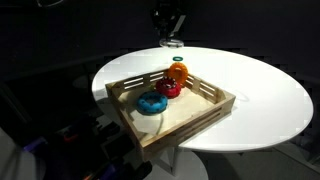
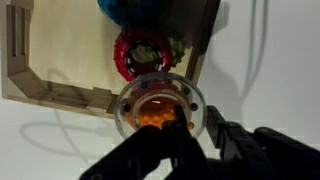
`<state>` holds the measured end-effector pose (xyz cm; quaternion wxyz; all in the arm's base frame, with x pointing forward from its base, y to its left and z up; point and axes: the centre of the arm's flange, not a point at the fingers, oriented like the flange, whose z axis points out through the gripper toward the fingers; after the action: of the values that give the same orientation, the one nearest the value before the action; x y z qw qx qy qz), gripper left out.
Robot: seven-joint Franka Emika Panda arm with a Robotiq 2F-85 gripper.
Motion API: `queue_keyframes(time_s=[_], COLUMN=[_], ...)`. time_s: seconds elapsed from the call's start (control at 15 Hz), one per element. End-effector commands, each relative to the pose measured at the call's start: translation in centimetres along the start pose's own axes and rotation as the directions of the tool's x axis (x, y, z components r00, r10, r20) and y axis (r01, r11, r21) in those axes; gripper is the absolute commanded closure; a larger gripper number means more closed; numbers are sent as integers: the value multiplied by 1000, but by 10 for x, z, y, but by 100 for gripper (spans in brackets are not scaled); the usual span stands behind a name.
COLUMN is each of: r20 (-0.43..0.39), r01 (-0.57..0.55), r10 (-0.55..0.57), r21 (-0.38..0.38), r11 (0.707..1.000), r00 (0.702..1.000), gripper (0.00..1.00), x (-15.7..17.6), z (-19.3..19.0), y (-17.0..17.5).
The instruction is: Put the white circular object on the wooden tray
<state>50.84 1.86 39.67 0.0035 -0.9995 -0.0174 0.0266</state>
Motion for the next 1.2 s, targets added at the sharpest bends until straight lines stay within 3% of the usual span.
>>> queue_keyframes(time_s=[0.0,0.13,0.2,0.33,0.67,1.13], r20=[20,49,63,83,104,149], r01=[-35,-54,-55,-59,-34,-29], r10=[34,52,53,56,29,26], r21=[32,38,36,37,48,17], r11=[999,998,998,998,998,999], r00=[999,997,997,995,994,988], gripper=[90,90,51,41,2,0], x=[-34,-44,-49,-54,-58,-62], z=[16,28,33,41,39,1], y=[29,39,43,48,53,63])
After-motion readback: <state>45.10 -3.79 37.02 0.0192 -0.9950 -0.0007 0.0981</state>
